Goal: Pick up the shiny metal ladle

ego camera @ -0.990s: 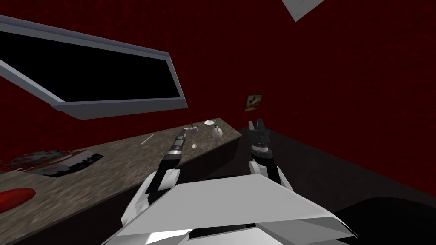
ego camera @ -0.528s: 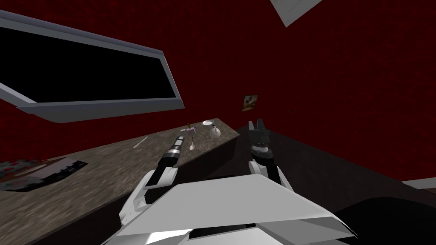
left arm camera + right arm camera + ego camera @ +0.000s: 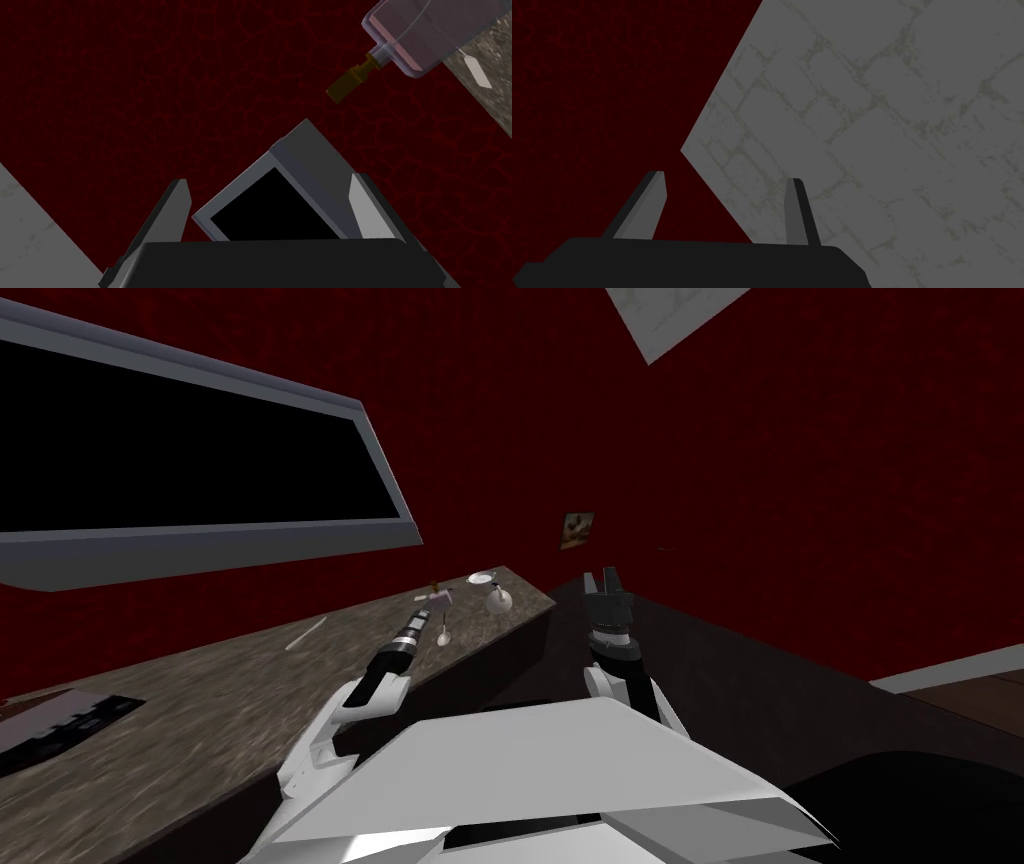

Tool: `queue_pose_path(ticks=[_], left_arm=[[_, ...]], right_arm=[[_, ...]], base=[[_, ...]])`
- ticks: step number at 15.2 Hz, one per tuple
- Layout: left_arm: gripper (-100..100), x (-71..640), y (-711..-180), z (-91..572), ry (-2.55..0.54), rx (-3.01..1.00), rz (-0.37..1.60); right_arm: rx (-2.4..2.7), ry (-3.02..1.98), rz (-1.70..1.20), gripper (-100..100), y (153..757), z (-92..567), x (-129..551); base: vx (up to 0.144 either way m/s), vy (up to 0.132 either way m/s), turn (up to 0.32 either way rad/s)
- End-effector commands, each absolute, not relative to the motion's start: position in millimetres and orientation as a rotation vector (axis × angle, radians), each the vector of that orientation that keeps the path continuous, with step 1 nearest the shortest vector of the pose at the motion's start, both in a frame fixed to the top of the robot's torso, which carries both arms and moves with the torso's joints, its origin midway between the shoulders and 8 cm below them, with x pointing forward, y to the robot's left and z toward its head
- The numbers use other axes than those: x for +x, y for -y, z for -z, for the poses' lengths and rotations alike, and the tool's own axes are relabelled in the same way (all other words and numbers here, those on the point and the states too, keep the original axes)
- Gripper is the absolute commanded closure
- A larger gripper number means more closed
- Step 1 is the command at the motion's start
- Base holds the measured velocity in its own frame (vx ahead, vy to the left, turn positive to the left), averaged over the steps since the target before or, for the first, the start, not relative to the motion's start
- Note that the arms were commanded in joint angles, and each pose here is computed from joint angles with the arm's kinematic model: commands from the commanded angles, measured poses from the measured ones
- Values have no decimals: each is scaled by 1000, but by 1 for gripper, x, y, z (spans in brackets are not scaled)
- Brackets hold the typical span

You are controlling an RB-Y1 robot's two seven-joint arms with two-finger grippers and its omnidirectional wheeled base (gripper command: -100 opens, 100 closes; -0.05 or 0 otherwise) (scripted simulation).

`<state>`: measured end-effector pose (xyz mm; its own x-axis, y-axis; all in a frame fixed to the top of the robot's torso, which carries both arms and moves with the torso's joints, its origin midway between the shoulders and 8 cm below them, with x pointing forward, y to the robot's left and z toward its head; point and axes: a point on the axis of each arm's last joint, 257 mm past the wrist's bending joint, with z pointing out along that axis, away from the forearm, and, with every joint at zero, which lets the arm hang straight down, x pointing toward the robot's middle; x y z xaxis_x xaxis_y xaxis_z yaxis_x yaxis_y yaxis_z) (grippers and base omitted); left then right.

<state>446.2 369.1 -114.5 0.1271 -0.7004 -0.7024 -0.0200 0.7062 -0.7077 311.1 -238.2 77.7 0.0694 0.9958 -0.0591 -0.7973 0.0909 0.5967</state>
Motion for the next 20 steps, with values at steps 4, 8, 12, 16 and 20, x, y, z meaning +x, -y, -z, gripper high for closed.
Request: queue_pose_path(ticks=[4, 8, 12, 16, 20], left_arm=[[-100, 449, -396, 136, -1449, -688, 433], [-100, 452, -433, 153, -1522, -700, 290], [-100, 451, -456, 168, -1578, -728, 206], [-100, 446, -478, 184, -1638, -763, 121], [-100, 441, -499, 197, -1691, -791, 44]], right_arm=[[470, -524, -1426, 0, 238, -78, 311], [470, -524, -1426, 0, 238, -78, 311], [470, -524, -1426, 0, 238, -78, 311], [470, -524, -1426, 0, 238, -78, 311], [470, -524, -1426, 0, 238, -78, 311]], base=[[6, -4, -92], [6, -5, -115], [4, -3, -80], [7, -5, -125], [5, -4, -80]])
